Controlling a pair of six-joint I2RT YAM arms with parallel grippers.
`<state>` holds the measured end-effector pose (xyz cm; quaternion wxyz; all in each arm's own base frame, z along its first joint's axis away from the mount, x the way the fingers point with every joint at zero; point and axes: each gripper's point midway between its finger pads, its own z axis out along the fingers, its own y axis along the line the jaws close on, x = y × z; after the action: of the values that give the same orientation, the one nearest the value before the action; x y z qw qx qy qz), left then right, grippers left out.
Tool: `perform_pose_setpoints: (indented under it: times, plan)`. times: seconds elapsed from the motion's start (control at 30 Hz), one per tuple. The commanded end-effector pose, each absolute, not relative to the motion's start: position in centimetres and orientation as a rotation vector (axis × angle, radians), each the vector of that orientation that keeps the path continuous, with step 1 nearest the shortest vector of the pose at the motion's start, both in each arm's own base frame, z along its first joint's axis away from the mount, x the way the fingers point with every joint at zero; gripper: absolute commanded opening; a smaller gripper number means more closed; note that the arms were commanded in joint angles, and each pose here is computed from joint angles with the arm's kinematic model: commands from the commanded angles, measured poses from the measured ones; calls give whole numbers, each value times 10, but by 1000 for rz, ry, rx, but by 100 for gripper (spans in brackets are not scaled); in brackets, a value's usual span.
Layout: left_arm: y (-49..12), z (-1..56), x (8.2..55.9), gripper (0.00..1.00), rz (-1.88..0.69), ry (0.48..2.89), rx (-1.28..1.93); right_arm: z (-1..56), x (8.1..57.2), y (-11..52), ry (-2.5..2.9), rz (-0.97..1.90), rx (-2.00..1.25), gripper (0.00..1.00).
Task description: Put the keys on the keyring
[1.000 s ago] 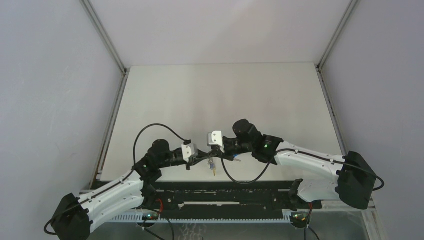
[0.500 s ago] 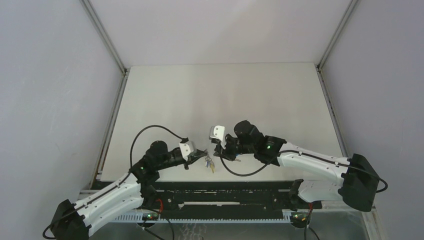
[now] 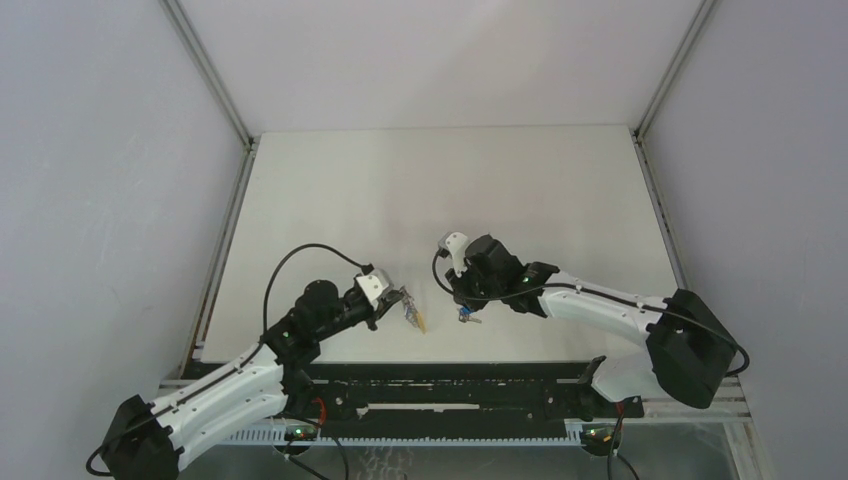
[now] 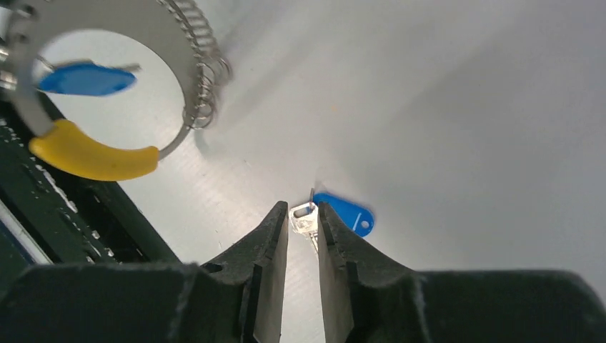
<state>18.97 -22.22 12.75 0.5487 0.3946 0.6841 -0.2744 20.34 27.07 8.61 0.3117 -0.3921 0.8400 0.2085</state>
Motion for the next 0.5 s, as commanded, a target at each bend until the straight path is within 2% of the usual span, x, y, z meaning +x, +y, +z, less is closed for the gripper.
perform_pose_setpoints:
  times: [0.0, 0.47]
  plan:
    - [-218, 144, 200, 1, -620, 1613, 864, 73, 209, 267, 2273, 517, -920, 21]
    - [-215, 147, 200, 0, -611, 1599, 849, 47, 207, 266, 2373, 465, -935, 19]
